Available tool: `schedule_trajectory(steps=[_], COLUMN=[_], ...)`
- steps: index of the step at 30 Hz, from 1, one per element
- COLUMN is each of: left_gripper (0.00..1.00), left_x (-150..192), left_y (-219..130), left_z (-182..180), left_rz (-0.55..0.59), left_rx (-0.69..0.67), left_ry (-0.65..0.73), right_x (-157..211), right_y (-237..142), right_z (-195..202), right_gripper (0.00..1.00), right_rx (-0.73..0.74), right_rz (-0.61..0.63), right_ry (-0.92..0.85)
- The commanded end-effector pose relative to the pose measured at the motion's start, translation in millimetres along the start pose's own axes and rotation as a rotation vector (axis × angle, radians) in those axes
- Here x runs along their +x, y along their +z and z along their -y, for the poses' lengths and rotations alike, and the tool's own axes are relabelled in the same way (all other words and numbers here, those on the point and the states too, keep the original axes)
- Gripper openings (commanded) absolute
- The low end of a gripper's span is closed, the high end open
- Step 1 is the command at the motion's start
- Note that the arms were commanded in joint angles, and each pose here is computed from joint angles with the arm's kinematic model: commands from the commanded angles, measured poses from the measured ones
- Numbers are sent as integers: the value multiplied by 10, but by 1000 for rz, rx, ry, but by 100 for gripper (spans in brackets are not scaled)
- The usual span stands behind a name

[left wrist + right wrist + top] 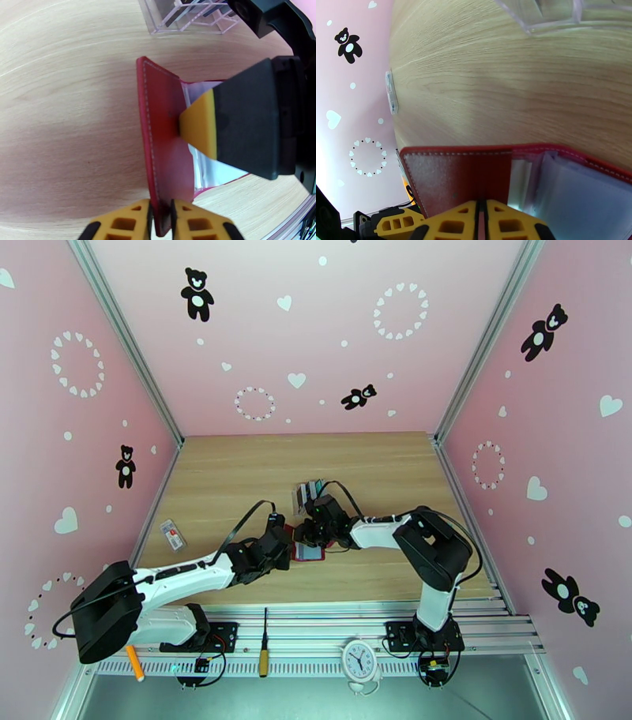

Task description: Put the credit cards into the card holder

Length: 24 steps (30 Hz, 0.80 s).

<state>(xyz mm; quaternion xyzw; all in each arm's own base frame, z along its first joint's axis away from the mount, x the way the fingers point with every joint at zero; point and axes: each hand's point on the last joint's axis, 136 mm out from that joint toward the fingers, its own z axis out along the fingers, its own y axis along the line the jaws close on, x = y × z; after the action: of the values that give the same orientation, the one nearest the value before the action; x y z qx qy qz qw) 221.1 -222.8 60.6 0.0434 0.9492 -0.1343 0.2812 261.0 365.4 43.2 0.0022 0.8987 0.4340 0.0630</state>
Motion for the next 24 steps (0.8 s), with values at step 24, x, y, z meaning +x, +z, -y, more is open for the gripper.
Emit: schedule_trajectory(steps=[24], left_gripper=[18], left_x=[-192], left_y=[26], left_z=[35], left_rz=[24], left_rx=[124], left_ry=[-1], right_x=[5], right_y=[122], right_z=[188], right_gripper=[17], right_rx=[69], right_rz=[-13], right_ry=[31])
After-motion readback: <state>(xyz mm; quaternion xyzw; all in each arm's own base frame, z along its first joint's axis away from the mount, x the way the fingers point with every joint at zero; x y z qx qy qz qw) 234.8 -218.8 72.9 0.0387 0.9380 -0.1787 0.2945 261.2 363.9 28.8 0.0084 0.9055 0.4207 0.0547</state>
